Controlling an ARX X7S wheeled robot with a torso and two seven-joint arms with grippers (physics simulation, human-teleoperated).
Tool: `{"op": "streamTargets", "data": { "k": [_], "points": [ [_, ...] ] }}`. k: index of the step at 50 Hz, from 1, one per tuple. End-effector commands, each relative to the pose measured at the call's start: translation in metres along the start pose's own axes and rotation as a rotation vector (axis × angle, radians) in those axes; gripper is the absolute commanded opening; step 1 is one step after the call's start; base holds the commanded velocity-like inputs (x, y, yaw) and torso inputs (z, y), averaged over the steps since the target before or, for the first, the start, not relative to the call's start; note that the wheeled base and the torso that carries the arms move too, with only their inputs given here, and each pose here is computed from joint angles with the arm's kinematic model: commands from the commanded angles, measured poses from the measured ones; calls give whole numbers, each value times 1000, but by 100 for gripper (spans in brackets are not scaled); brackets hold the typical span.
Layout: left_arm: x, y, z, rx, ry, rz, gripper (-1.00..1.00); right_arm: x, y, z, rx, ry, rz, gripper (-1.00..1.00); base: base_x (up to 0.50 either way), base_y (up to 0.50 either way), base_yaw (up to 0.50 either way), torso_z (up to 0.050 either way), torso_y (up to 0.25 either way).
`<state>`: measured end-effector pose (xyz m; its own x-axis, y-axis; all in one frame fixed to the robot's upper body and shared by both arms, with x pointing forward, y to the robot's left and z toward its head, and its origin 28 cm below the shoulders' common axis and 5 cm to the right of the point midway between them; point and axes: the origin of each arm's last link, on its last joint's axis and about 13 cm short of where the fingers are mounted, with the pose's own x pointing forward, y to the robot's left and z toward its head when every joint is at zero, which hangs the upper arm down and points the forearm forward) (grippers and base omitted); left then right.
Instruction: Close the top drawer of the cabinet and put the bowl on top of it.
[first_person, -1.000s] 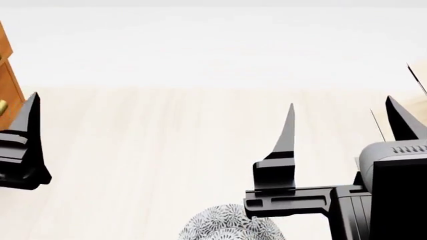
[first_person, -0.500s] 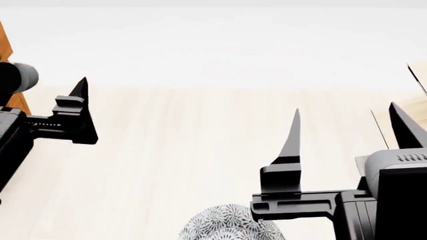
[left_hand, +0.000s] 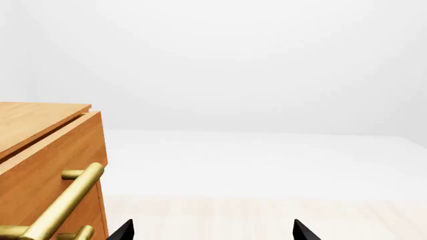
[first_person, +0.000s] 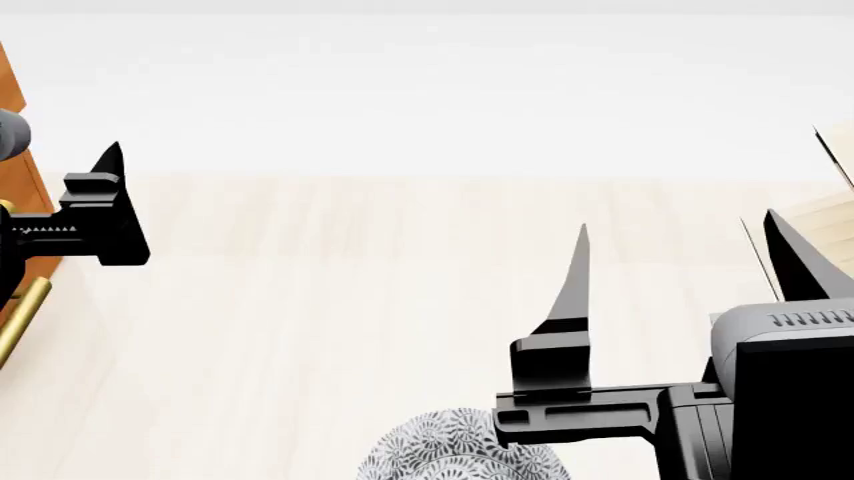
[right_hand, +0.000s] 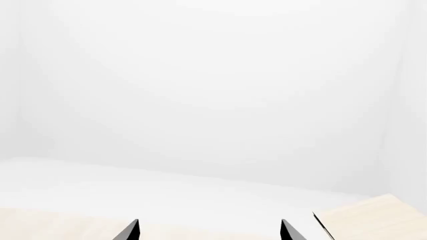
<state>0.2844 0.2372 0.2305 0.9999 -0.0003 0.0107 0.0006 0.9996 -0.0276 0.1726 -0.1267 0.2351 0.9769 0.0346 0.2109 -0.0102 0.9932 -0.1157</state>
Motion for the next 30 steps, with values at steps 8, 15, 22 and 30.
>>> {"op": "streamTargets", "data": {
  "k": [8,15,22,30],
  "points": [
    [-3,20,-13,-6,33,63,100,2,3,-1,-2,4,7,100,0,0,0,0,0],
    [-3,27,-11,-7,33,92,100,2,4,-2,-1,4,10,100,0,0,0,0,0],
    [-1,32,-11,0,38,133,100,2,2,-1,-2,2,7,100,0,0,0,0,0],
    [1,37,-12,1,44,169,100,2,2,-2,-1,3,6,100,0,0,0,0,0]
  ]
}}
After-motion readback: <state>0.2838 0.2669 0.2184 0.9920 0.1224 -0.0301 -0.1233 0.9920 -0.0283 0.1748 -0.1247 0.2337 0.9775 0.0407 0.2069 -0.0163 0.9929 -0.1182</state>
